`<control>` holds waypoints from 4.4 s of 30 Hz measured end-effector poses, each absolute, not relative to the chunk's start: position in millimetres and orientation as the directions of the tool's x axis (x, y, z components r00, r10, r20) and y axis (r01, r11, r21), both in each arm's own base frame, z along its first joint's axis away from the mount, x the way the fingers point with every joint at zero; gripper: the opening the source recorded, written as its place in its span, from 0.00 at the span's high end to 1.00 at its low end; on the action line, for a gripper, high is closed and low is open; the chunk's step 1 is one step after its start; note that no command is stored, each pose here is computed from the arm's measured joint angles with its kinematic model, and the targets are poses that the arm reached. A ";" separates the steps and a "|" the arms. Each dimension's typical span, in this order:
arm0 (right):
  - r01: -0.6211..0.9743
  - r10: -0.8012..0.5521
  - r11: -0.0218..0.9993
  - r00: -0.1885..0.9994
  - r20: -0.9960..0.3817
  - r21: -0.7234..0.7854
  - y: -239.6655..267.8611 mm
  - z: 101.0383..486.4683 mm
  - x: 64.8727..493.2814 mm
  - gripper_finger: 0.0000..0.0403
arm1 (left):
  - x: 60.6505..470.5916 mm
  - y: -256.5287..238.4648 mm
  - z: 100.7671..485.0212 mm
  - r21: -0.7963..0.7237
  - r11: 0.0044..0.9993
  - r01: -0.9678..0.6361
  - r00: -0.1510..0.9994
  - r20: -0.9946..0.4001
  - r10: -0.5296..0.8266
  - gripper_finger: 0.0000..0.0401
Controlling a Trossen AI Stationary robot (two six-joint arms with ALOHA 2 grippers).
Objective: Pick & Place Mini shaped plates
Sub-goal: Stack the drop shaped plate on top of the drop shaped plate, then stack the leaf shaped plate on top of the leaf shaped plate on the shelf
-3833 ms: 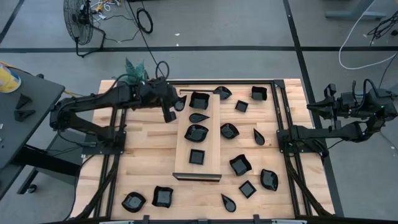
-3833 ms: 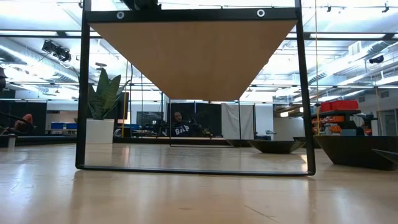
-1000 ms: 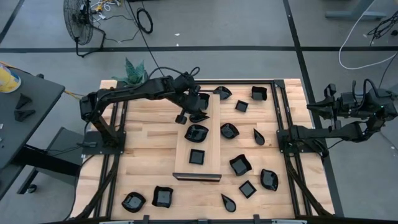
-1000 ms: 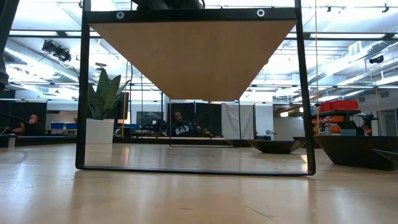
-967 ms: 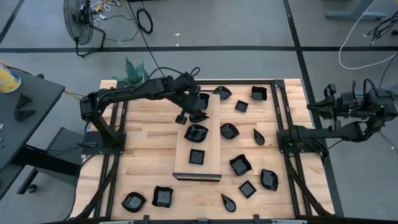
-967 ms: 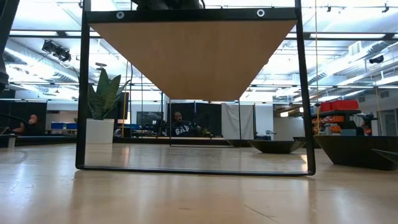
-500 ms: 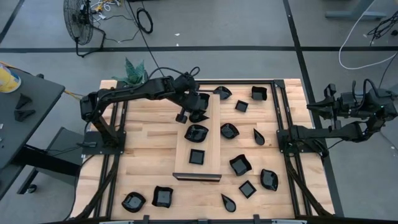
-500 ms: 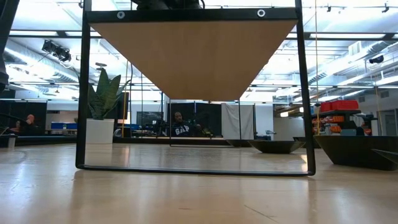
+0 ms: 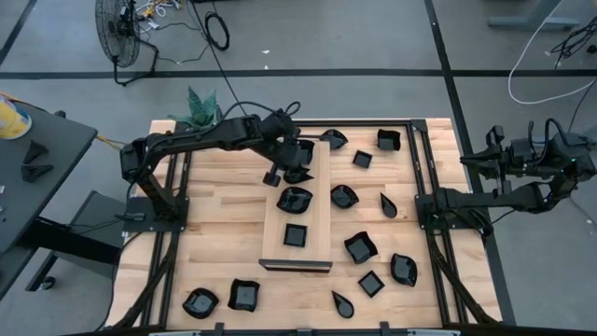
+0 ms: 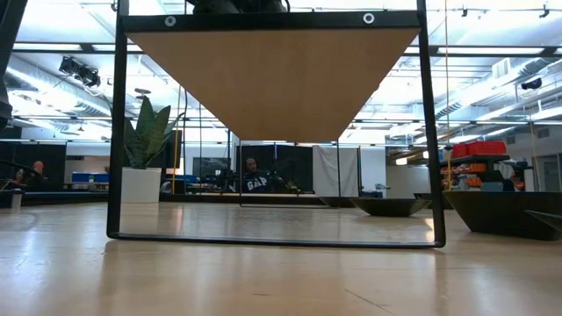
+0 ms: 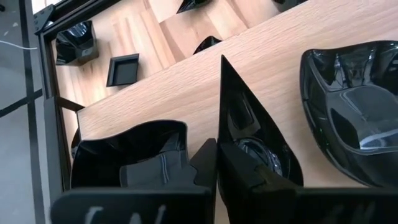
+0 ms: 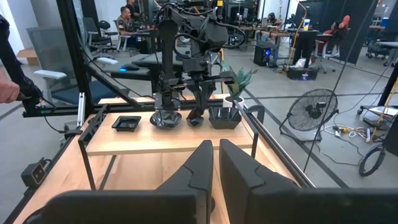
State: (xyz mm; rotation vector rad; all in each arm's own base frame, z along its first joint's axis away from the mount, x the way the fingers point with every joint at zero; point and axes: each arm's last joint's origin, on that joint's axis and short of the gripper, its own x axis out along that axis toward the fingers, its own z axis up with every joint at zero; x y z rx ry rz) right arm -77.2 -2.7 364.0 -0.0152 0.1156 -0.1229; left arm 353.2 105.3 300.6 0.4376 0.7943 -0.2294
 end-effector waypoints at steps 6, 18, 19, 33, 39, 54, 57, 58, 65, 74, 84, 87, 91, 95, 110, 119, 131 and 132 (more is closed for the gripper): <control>0.121 -0.123 0.992 0.986 -0.114 -0.022 -2.7 364.0 -77.1 0.92 | 352.5 105.2 300.0 0.289 0.885 0.366 0.676 -0.736 -0.039 0.94; 0.121 -0.123 0.992 0.986 -0.114 -0.022 -2.7 363.9 -77.2 0.92 | 352.1 102.7 299.5 0.282 0.883 0.376 0.667 -0.743 -0.047 0.82; 0.121 -0.123 0.992 0.986 -0.114 -0.022 -2.7 363.9 -77.2 0.92 | 352.1 102.9 299.4 0.285 0.883 0.374 0.667 -0.744 -0.042 0.81; 0.121 -0.123 0.992 0.986 -0.114 -0.022 -2.7 363.9 -77.2 0.92 | 313.8 95.7 341.5 0.295 0.921 0.252 0.691 -0.722 0.042 0.77; 0.121 -0.123 0.992 0.986 -0.114 -0.022 -2.7 363.9 -77.2 0.92 | 288.6 88.2 355.0 0.217 0.961 0.173 0.653 -0.755 0.052 0.77; 0.121 -0.123 0.992 0.986 -0.114 -0.022 -2.7 363.9 -77.3 0.92 | 230.2 28.8 322.4 0.028 0.994 0.103 0.558 -0.829 -0.034 0.77; 0.121 -0.123 0.992 0.986 -0.114 -0.022 -2.7 363.9 -77.3 0.92 | 224.0 19.7 316.7 -0.005 0.996 0.090 0.523 -0.851 -0.052 0.77; 0.121 -0.123 0.992 0.986 -0.114 -0.022 -2.7 363.9 -77.3 0.92 | 221.5 16.9 314.6 -0.020 0.996 0.083 0.508 -0.859 -0.059 0.77; 0.121 -0.123 0.992 0.986 -0.113 -0.022 -2.7 363.9 -77.4 0.92 | 204.8 -5.7 297.2 -0.082 0.992 0.096 0.459 -0.881 -0.118 0.77; 0.121 -0.123 0.992 0.986 -0.114 -0.022 -2.7 363.8 -77.2 0.92 | 195.9 -40.1 284.5 -0.128 0.968 0.216 0.402 -0.892 -0.207 0.74; 0.121 -0.123 0.992 0.986 -0.114 -0.022 -2.7 363.8 -77.3 0.92 | 181.7 -83.8 284.7 -0.169 0.929 0.329 0.345 -0.894 -0.285 0.53; 0.121 -0.123 0.992 0.986 -0.114 -0.022 -2.7 363.9 -77.3 0.92 | 175.8 -95.8 284.7 -0.180 0.940 0.289 0.342 -0.898 -0.277 0.48; 0.121 -0.123 0.992 0.986 -0.114 -0.022 -2.7 363.9 -77.3 0.92 | 170.7 -107.7 283.0 -0.200 0.958 0.204 0.338 -0.904 -0.261 0.45; 0.121 -0.123 0.992 0.986 -0.114 -0.022 -2.7 363.8 -77.3 0.92 | 165.8 -118.2 280.9 -0.250 0.962 0.109 0.314 -0.910 -0.272 0.45; 0.121 -0.123 0.992 0.986 -0.114 -0.022 -2.7 363.9 -77.3 0.92 | 151.6 -170.4 252.2 -0.191 0.963 0.190 0.168 -0.960 -0.224 0.51; 0.121 -0.123 0.992 0.986 -0.114 -0.022 -2.7 363.9 -77.3 0.92 | 147.1 -194.6 229.0 -0.094 0.963 0.251 0.132 -0.983 -0.131 0.51; 0.122 -0.123 0.992 0.986 -0.114 -0.022 -2.7 363.9 -77.3 0.92 | 152.2 -219.1 209.2 -0.086 0.959 0.272 0.183 -0.973 -0.139 0.51; 0.121 -0.123 0.992 0.986 -0.114 -0.022 -2.7 363.9 -77.3 0.92 | 152.5 -219.3 208.2 -0.080 0.961 0.264 0.183 -0.974 -0.132 0.51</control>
